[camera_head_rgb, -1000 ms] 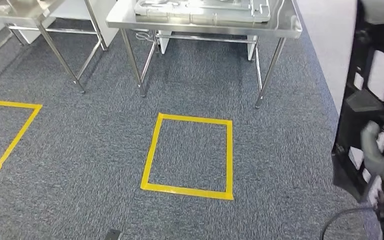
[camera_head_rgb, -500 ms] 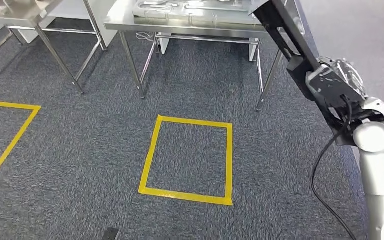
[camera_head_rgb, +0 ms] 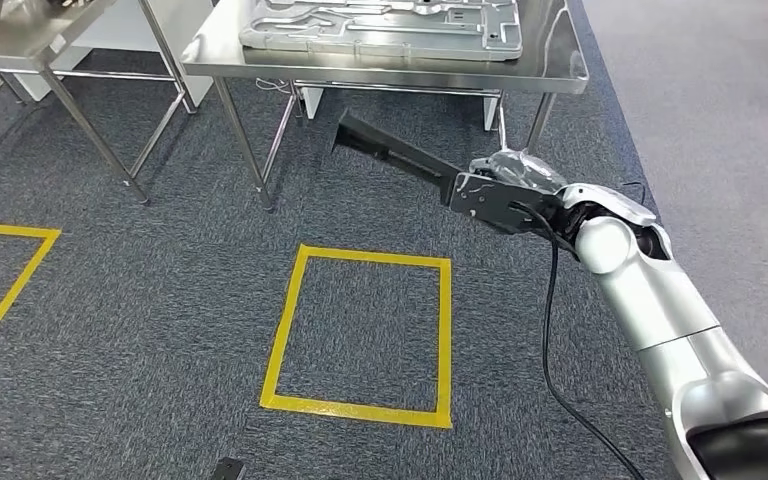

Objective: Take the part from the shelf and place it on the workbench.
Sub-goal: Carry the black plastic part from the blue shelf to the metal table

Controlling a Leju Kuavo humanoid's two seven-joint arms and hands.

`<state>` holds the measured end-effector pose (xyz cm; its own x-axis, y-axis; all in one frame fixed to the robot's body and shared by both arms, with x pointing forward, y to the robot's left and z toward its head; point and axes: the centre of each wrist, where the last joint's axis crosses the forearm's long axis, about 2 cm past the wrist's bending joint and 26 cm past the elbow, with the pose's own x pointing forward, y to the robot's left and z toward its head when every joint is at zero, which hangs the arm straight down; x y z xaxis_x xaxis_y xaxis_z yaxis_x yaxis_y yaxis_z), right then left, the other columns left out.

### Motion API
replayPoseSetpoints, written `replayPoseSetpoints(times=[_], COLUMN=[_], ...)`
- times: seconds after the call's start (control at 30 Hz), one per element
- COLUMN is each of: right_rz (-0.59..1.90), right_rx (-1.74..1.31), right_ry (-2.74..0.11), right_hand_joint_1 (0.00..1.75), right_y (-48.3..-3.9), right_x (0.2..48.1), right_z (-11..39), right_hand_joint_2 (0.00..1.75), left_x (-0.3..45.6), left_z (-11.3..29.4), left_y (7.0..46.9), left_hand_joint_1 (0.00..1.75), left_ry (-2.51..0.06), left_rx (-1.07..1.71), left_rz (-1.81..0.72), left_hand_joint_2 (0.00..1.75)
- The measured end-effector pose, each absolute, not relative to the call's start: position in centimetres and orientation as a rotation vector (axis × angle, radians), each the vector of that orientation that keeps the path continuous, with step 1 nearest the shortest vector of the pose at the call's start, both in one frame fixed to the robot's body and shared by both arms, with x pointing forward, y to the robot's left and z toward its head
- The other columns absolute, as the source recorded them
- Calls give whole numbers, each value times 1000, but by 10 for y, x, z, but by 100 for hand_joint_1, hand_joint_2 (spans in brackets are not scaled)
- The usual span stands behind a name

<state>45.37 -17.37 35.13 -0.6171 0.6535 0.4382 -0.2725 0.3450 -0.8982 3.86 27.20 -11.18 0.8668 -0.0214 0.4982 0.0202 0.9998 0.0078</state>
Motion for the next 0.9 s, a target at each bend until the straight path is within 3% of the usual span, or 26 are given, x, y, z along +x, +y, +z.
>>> replayPoseSetpoints(times=[0.3,0.47,0.9], right_rz=[1590,1713,2007], right_rx=[-416,-777,-1207], right_ry=[-1742,-1763,-1850], right_hand_joint_1=[175,175,175], right_y=[-117,-107,-138], right_x=[439,433,434], right_z=[352,365,414], right_hand_joint_2=[175,175,175], left_x=[40,37,32], left_z=[-112,-112,-112], left_y=[271,268,267], left_hand_joint_1=[0,0,0], left_ry=[-512,-514,-520], left_rx=[11,12,-2], left_rz=[-19,-16,-35], left_hand_joint_2=[175,175,175])
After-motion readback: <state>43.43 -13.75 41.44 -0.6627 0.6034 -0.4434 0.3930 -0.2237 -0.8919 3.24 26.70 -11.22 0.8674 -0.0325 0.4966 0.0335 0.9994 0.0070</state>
